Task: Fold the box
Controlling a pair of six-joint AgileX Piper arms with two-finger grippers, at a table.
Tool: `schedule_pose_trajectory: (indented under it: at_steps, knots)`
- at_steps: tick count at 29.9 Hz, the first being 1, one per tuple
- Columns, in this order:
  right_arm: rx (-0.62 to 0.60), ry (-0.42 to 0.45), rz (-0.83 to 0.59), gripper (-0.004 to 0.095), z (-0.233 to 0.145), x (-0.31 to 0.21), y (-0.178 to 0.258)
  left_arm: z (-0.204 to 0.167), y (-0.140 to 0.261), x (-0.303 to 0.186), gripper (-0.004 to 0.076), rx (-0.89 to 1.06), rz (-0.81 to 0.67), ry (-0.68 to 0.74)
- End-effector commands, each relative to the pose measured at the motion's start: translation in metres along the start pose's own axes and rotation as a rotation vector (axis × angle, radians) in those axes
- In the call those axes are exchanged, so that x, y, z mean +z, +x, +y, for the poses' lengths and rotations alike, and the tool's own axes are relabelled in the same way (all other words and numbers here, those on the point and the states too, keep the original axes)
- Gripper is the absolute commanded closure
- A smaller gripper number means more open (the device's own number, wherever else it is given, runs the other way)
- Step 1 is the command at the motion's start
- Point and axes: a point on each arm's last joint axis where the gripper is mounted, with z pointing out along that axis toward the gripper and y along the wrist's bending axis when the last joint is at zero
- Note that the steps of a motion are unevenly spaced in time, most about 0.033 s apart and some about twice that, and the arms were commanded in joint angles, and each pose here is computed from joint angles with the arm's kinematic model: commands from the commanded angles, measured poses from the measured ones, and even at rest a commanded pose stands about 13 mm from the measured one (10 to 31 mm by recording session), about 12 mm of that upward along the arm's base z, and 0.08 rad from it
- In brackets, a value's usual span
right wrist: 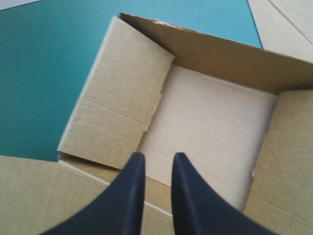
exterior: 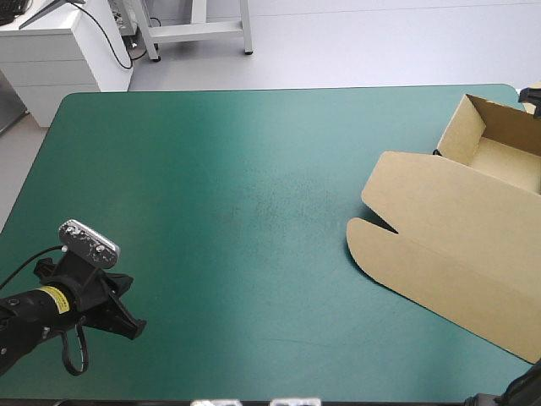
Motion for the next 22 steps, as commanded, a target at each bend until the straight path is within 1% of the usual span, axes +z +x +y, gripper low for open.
schedule_pose_trajectory:
  at_steps: [1,7,8,12,18,20,22]
  knots:
    - [-0.113,-0.050,-0.116,0.0912,0.036,-0.044,-0.007,0.000,-0.010,-0.005,0.0731,-0.016,-0.091,0.001]
    - [-0.254,-0.086,-0.130,0.0912,0.090,-0.060,-0.001,0.000,-0.012,-0.005,0.0731,-0.022,-0.105,-0.004]
    - [-0.285,-0.099,-0.125,0.0912,0.102,-0.063,0.003,0.000,-0.012,-0.005,0.0731,-0.022,-0.103,-0.003]
    - [-0.381,-0.108,-0.072,0.0912,0.132,-0.063,0.022,0.000,-0.010,-0.005,0.0731,-0.022,-0.088,-0.001]
    - [-0.472,-0.142,0.048,0.0912,0.149,-0.059,0.067,0.000,-0.011,-0.005,0.0731,-0.022,-0.097,-0.002]
    - [-0.480,-0.156,0.079,0.0912,0.148,-0.058,0.083,0.000,-0.013,-0.005,0.0731,-0.024,-0.121,-0.003]
    - [-0.475,-0.188,0.080,0.0912,0.148,-0.059,0.101,-0.001,-0.017,-0.002,0.0731,-0.037,-0.170,0.010]
